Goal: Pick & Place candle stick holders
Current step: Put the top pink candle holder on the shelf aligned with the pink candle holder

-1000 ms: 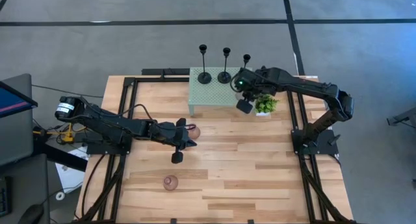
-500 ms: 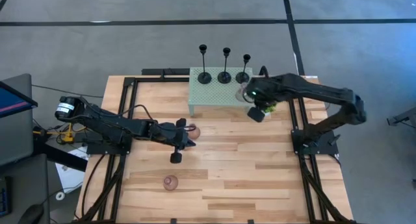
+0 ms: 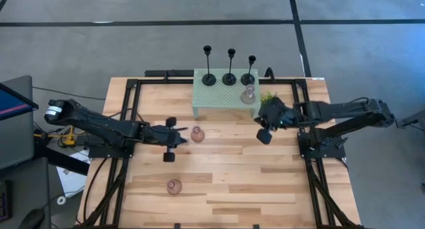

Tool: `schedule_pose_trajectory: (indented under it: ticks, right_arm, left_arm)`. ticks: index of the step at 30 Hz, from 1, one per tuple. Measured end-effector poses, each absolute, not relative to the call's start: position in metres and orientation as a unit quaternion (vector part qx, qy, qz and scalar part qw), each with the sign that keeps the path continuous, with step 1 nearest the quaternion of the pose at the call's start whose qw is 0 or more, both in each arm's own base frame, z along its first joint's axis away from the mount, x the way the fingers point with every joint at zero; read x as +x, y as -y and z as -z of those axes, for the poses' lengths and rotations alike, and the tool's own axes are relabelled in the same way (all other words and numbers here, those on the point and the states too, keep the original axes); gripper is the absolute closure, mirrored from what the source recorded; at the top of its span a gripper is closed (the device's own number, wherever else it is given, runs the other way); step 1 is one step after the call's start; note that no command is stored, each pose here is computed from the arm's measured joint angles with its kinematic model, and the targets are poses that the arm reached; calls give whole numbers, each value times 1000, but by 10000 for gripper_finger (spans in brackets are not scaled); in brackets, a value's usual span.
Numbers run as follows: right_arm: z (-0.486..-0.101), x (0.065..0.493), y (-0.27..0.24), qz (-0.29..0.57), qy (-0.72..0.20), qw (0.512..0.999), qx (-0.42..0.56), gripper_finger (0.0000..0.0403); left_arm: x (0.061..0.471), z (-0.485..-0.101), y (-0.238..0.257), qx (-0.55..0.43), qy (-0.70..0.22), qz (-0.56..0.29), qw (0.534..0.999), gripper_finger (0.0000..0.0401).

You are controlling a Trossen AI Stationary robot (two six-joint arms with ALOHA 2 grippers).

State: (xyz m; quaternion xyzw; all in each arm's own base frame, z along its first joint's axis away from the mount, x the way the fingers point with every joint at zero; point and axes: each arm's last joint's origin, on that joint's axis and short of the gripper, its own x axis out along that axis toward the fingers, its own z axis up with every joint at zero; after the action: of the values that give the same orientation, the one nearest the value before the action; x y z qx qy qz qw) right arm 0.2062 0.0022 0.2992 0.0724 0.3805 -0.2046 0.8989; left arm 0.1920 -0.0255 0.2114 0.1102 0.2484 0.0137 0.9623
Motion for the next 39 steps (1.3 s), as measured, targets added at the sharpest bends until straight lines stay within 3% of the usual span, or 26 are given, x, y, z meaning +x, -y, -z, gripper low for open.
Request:
schedule_pose_trajectory:
  ticks: [9, 26, 36, 39]
  right_arm:
    - [-256, 208, -26, 207, -333, 918, 50, 403]
    - [-208, 201, -55, 185, -241, 951, 50, 403]
    - [-208, 197, -66, 168, -236, 954, 82, 403]
    - [-208, 195, -72, 146, -243, 958, 40, 403]
  left_arm:
    - [166, -187, 19, 103, -130, -51, 985, 396]
    - [167, -164, 19, 74, -116, -56, 989, 392]
    - [176, -143, 13, 35, -173, -82, 981, 390]
    - [179, -143, 14, 31, -161, -82, 983, 388]
